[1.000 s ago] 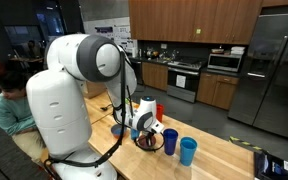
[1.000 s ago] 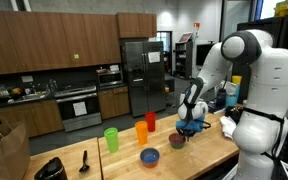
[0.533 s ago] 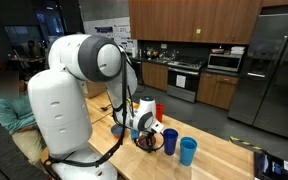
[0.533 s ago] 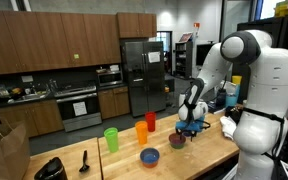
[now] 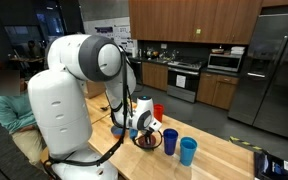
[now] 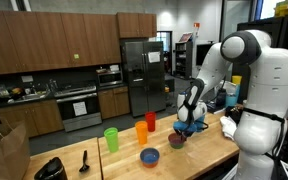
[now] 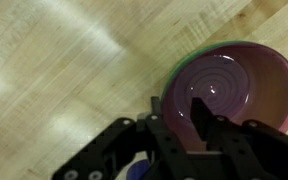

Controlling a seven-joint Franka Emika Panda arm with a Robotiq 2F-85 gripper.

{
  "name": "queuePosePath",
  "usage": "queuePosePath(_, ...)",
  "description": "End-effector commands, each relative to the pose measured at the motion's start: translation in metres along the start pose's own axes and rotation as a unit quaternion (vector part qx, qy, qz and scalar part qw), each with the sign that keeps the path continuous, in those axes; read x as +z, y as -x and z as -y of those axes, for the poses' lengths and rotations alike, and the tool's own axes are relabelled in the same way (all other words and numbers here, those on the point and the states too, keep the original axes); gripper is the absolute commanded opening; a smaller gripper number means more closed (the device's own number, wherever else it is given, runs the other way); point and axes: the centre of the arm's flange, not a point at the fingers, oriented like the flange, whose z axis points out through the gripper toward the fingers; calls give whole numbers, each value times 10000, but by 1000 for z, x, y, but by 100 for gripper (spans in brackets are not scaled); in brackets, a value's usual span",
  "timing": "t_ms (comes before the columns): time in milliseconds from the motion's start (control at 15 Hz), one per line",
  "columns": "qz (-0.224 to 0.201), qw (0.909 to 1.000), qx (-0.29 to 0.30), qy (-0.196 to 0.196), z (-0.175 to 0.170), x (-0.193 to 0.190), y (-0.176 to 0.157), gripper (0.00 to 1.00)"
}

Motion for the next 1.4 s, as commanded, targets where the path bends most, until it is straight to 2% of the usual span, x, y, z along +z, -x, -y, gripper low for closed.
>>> queuePosePath(0, -147, 9998, 70, -87, -10, -6, 10, 7)
queuePosePath(67, -159, 9998, 82, -104, -10, -7, 10, 0)
queuePosePath(333, -202, 9996, 95, -156, -8, -11, 10, 1)
queuePosePath(400, -197, 9996, 103, -159, -8, -11, 10, 9)
queuePosePath(467, -200, 9996, 104, -158, -8, -10, 11, 30)
queuePosePath(533, -209, 9996, 91, -157, -8, -10, 12, 5)
queuePosePath(733, -217, 9997, 56, -135, -6, -10, 12, 0)
queuePosePath(1333, -409, 9985, -170, -321, -1, -28, 23, 1)
